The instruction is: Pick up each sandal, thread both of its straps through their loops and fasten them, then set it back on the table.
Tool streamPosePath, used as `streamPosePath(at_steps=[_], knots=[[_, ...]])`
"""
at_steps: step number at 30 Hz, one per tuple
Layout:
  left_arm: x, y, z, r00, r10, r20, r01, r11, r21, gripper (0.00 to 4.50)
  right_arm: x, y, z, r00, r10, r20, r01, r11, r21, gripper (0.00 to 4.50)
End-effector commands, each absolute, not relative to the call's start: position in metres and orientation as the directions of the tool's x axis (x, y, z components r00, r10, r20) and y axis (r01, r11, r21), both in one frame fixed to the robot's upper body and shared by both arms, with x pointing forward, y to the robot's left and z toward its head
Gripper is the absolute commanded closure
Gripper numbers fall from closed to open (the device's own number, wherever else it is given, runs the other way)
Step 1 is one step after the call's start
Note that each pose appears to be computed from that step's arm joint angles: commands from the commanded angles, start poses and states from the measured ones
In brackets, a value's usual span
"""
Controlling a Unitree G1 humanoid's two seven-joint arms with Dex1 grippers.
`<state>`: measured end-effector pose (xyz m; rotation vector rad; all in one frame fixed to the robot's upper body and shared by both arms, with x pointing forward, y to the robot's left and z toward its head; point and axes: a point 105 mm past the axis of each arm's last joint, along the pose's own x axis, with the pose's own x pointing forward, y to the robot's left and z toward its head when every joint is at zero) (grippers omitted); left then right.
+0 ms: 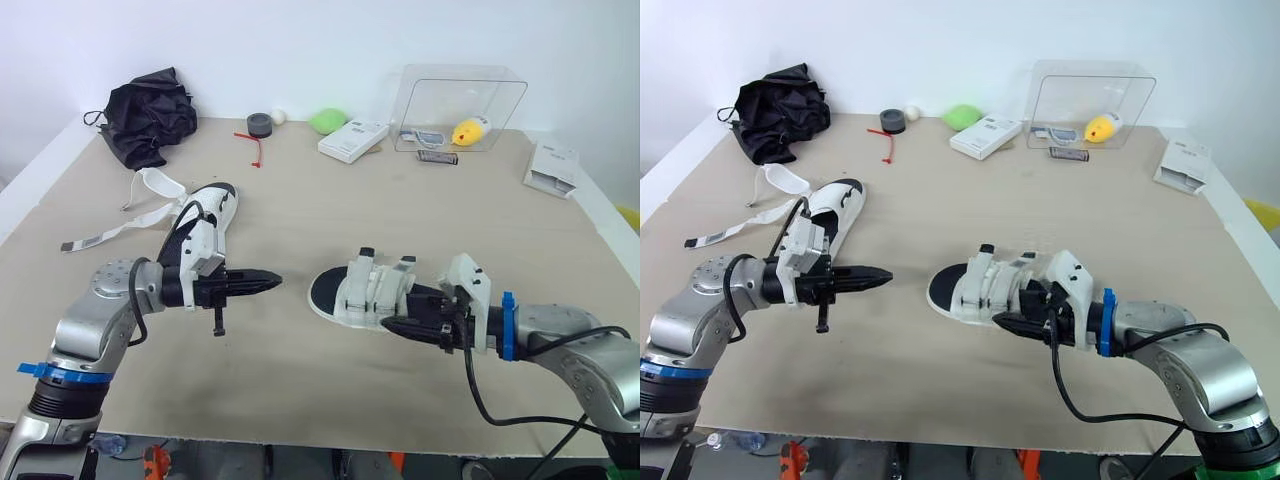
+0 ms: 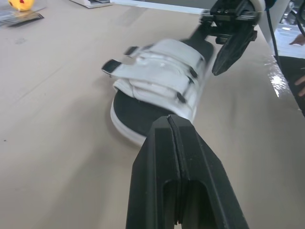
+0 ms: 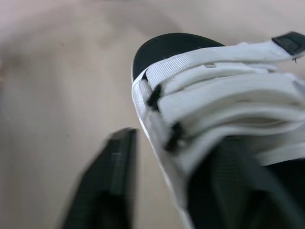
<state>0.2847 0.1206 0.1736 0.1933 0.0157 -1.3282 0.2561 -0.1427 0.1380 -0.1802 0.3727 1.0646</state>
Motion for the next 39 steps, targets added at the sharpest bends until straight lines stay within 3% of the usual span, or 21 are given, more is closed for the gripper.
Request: streamPosePath(at_steps=[1,2,8,12,15,17,21,32,33,35,39], knots=[[0.281,0.122,0.187,0.258,-0.962,-0.094,0.955,0.239,0.175,4.5,0.255,-0.135,0.145,0.419,0.838,-0.351,-0.889,0.456,0.028,4.14],[0.282,0.123,0.187,0.267,-0.96,-0.086,0.953,0.25,0.169,4.5,0.256,-0.136,0.145,0.429,0.835,-0.345,-0.884,0.466,0.029,4.46],[0.284,0.125,0.184,0.319,-0.945,-0.067,0.944,0.311,0.115,4.5,0.275,-0.153,0.149,0.565,0.765,-0.31,-0.797,0.603,0.038,4.46],[0.281,0.125,0.173,0.338,-0.937,-0.087,0.94,0.332,0.075,4.5,0.315,-0.213,0.19,0.831,0.53,-0.17,-0.538,0.843,-0.004,4.46],[0.28,0.126,0.172,0.351,-0.933,-0.079,0.936,0.347,0.064,4.5,0.338,-0.266,0.222,0.968,0.239,-0.072,-0.241,0.97,-0.027,4.46],[0.281,0.125,0.173,0.36,-0.931,-0.065,0.932,0.357,0.058,4.5,0.345,-0.284,0.231,0.991,0.123,-0.046,-0.125,0.992,-0.034,4.46],[0.281,0.114,0.178,0.354,-0.935,-0.023,0.935,0.353,0.047,4.5,0.365,-0.294,0.212,0.993,-0.019,-0.119,0.022,0.999,0.026,4.46],[0.285,0.113,0.182,0.383,-0.924,-0.012,0.921,0.381,0.078,4.5,0.398,-0.296,0.187,0.961,-0.154,-0.23,0.19,0.971,0.143,4.46],[0.285,0.11,0.181,0.381,-0.925,-0.01,0.922,0.379,0.078,4.5,0.399,-0.296,0.188,0.961,-0.152,-0.232,0.192,0.968,0.16,3.7],[0.285,0.105,0.182,0.376,-0.927,-0.005,0.924,0.374,0.08,4.5,0.401,-0.29,0.192,0.966,-0.128,-0.223,0.169,0.97,0.177,2.95],[0.287,0.102,0.184,0.375,-0.927,0.0,0.924,0.374,0.083,4.5,0.397,-0.271,0.198,0.977,0.006,-0.215,0.035,0.982,0.183,0.83]])
